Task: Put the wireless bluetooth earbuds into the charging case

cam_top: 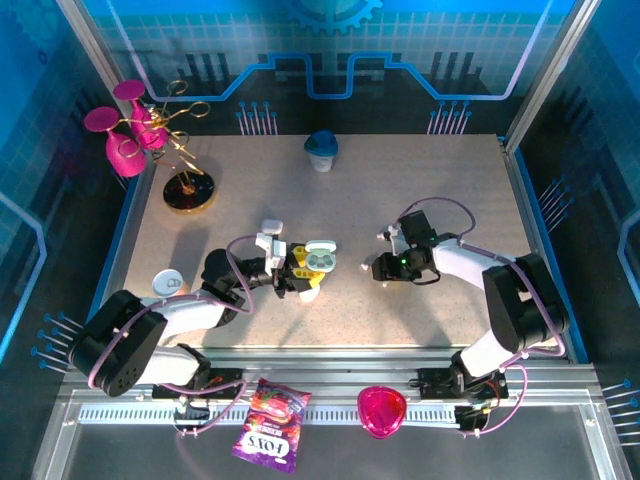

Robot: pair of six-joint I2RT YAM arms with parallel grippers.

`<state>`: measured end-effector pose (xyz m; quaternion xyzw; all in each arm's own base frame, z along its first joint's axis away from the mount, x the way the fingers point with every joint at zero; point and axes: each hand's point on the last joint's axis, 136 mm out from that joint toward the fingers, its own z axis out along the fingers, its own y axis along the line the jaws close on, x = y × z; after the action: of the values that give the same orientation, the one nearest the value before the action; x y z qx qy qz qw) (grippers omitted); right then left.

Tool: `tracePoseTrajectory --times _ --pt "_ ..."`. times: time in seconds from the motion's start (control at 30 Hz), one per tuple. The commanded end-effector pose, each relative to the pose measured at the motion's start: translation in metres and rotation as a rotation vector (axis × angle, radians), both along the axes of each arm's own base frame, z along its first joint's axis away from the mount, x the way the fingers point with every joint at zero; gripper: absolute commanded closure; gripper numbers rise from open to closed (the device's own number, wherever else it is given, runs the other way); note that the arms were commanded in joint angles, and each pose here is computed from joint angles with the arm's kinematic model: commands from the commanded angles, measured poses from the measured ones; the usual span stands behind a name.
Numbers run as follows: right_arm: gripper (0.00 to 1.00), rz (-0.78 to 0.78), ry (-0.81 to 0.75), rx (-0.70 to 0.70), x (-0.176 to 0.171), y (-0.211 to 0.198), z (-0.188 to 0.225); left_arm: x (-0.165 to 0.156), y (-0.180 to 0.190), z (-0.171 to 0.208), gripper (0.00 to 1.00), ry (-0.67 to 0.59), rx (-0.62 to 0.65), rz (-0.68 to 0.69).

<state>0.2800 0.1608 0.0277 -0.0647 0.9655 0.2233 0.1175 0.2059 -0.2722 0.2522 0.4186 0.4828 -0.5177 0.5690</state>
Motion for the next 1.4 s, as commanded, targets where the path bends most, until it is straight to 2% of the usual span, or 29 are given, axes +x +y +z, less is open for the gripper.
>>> tracePoseTrajectory --times 0.0,0.33,0.7,1.37 --pt "0.56 0.023 0.031 0.037 -0.009 0.002 -0.004 -0.001 0.001 0.006 0.77 -0.044 -0.007 -0.009" --pt "0.54 0.014 0.053 0.014 -0.017 -0.003 -0.013 -0.001 0.001 0.005 0.77 -0.041 -0.005 -0.01" --pt "0.63 0.033 0.042 0.094 -0.019 0.008 -0.002 -0.001 0.0 0.005 0.77 -0.042 -0.004 -0.01" --pt "0.68 0.029 0.05 0.157 -0.017 0.018 -0.004 -0.002 0.001 0.004 0.77 -0.041 -0.004 -0.012"
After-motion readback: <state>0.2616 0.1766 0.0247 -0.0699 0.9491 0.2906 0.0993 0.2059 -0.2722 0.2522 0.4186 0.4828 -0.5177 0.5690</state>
